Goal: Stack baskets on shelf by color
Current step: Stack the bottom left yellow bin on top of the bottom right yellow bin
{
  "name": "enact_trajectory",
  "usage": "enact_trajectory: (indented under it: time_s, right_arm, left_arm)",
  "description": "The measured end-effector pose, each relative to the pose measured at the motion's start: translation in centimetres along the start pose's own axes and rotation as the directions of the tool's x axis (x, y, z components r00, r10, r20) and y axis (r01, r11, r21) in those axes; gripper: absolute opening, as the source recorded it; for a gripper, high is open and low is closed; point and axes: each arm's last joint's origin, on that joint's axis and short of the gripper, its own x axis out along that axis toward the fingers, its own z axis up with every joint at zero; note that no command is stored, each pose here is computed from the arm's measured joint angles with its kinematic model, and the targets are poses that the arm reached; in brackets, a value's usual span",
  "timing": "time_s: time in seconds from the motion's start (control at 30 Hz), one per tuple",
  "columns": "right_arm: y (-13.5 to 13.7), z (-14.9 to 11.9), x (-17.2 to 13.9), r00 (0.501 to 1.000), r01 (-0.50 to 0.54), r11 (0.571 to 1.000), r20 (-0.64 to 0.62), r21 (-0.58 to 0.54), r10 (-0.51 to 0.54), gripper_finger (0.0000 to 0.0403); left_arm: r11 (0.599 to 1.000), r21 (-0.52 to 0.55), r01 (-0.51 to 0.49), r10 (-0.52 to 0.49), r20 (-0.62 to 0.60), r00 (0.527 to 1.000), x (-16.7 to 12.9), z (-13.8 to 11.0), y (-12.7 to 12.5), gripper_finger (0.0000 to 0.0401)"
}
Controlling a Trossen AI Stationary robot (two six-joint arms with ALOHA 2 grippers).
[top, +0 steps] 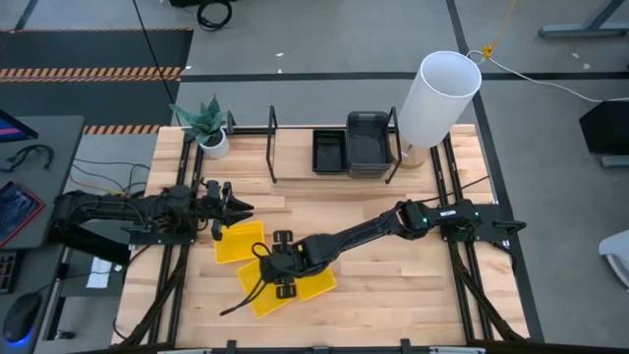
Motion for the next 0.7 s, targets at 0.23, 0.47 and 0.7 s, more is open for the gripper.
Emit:
enact_trajectory:
  time_s: [0.23, 0.47, 0.7]
  right_arm:
    - [-0.9, 0.4, -0.4, 1.000, -0.019, 1.000, 0.000, 0.002, 0.019, 0.0203]
    - [-3.7, 1.8, -2.0, 0.994, -0.100, 0.985, 0.060, 0.138, 0.093, 0.0203]
    - [-4.1, 1.5, -0.1, 0.983, -0.184, 0.963, 0.049, 0.197, 0.177, 0.0207]
  left_arm:
    - [1.000, 0.000, 0.000, 0.000, -0.001, 1.000, 0.0, 0.0, 0.0, 0.0117]
    - [1.000, 0.000, 0.000, 0.000, -0.001, 1.000, 0.0, 0.0, 0.0, 0.0117]
    - [1.000, 0.000, 0.000, 0.000, -0.001, 1.000, 0.0, 0.0, 0.0, 0.0117]
